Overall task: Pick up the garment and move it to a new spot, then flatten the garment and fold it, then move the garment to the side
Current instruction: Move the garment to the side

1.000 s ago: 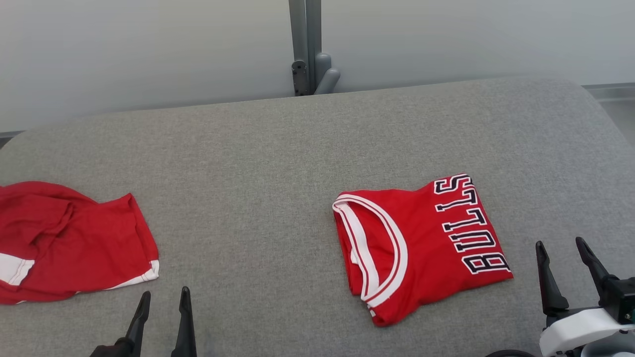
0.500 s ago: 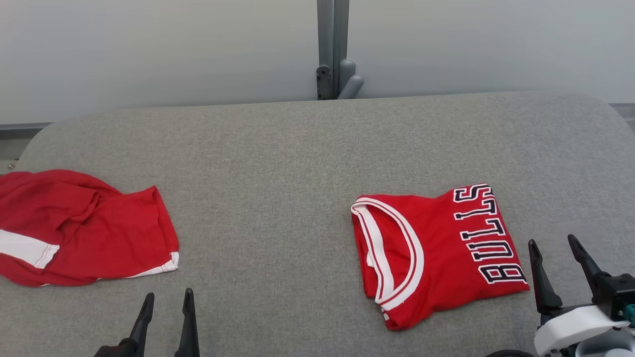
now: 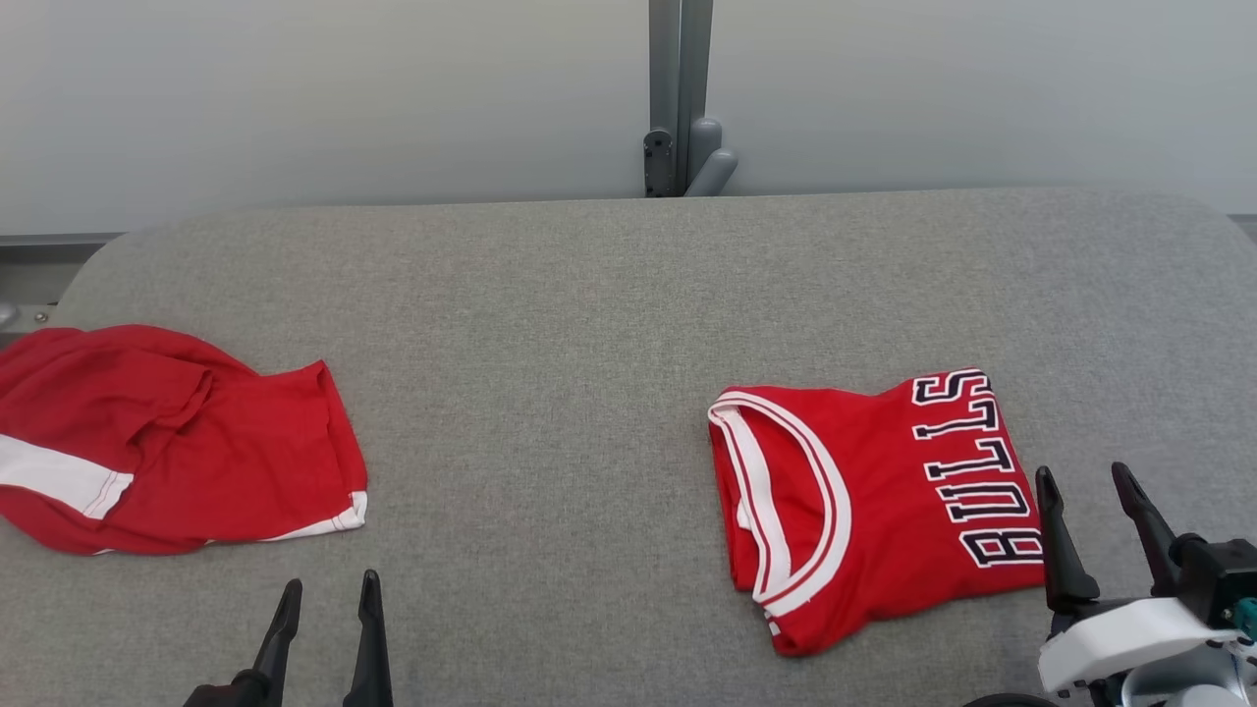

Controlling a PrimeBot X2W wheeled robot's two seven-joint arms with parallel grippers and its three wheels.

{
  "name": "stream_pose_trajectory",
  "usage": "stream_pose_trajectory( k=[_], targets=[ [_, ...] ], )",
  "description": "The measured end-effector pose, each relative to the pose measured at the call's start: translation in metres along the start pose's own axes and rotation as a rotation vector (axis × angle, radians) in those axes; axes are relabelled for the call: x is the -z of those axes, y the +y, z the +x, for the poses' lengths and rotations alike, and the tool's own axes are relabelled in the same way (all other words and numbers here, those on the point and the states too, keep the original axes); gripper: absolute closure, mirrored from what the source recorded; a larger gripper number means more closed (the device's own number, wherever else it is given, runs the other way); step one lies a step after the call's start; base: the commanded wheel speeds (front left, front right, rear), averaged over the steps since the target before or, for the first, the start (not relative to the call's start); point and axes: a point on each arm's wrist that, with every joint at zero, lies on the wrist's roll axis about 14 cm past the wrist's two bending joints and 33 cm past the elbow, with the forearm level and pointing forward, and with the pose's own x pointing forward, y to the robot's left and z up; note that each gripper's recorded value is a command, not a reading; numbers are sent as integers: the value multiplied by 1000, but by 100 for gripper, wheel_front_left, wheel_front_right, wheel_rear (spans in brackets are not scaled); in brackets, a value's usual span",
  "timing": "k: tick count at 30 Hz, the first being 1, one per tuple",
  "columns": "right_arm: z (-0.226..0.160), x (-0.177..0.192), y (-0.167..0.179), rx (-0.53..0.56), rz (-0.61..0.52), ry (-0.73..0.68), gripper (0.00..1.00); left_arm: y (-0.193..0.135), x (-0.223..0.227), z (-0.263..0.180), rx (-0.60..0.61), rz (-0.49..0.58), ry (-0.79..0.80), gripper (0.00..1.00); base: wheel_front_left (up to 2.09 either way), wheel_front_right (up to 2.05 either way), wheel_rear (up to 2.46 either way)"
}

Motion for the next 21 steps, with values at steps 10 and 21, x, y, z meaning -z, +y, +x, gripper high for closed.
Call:
stream_pose_trajectory(
  k=[10, 21],
  targets=[
    [53, -3, -16, -70, 7, 232, 0, -2, 2, 13, 8, 7, 12, 0, 0, 0, 0],
    [62, 91, -21, -103, 35, 681, 0, 3, 23, 38, -9, 12, 81, 0, 0, 0, 0]
  ],
)
